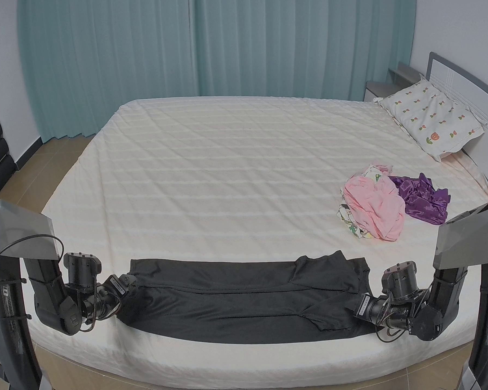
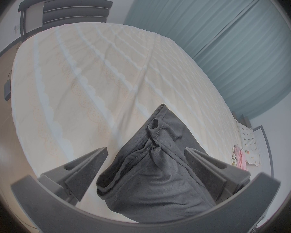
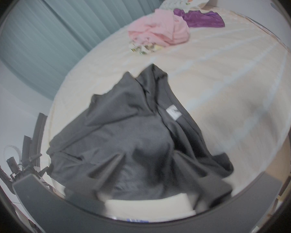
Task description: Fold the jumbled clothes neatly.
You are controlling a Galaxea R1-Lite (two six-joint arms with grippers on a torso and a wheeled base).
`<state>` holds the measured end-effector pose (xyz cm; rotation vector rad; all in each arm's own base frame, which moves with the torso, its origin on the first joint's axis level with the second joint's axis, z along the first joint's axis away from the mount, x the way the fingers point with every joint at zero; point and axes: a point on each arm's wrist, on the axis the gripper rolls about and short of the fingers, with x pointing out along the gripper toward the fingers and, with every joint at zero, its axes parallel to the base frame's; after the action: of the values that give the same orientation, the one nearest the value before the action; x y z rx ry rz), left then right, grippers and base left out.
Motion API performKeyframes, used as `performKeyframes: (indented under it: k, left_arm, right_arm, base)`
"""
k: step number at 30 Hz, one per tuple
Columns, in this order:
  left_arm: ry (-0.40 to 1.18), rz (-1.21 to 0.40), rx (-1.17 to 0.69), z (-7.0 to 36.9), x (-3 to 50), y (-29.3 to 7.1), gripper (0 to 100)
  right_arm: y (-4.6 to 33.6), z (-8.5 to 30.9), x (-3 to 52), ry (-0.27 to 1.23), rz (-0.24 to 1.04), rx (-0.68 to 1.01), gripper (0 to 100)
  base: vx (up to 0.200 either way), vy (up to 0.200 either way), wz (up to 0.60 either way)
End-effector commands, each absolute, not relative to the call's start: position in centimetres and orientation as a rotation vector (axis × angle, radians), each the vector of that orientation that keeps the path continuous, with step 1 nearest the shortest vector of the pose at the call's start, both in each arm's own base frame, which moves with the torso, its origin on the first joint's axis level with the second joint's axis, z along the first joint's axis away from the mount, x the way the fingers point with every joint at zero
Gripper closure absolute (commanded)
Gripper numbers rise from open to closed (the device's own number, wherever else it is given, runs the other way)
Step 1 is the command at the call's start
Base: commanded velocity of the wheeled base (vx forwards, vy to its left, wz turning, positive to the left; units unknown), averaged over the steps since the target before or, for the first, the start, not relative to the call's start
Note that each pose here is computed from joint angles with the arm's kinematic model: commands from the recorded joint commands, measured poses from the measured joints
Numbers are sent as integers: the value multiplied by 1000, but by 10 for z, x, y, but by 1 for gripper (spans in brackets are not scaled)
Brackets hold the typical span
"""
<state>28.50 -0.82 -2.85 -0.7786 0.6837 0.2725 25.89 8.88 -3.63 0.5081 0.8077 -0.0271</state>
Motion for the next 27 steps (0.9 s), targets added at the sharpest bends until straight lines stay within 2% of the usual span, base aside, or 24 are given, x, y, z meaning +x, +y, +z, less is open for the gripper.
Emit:
performKeyframes:
  k: [1,5,8,9,20,27]
  left_arm:
    - [637,226,-757,-20,296,-9,0]
    - [617,148,-738,-14,309,-10,0]
    - [624,95,-676,-13,321,-11,0]
    - [656,69,-593,-15,327,-11,0]
    - [775,3,-409,-45,346,-8,0]
    - [786,0,-384,-52,347,-6,0]
  right_arm:
    - [83,-38,259,765,-14,541,0]
    - [74,-36,260,765,-9,571,0]
    - [74,-36,260,768,-4,574,0]
    - [74,-35,260,763,-2,576,0]
    - [77,-34,259,766,15,573,0]
    - [77,-34,259,766,15,573,0]
  base:
    - [0,0,0]
    - [0,0,0]
    - [0,0,0]
    - [0,0,0]
    - [0,0,0]
    - [0,0,0]
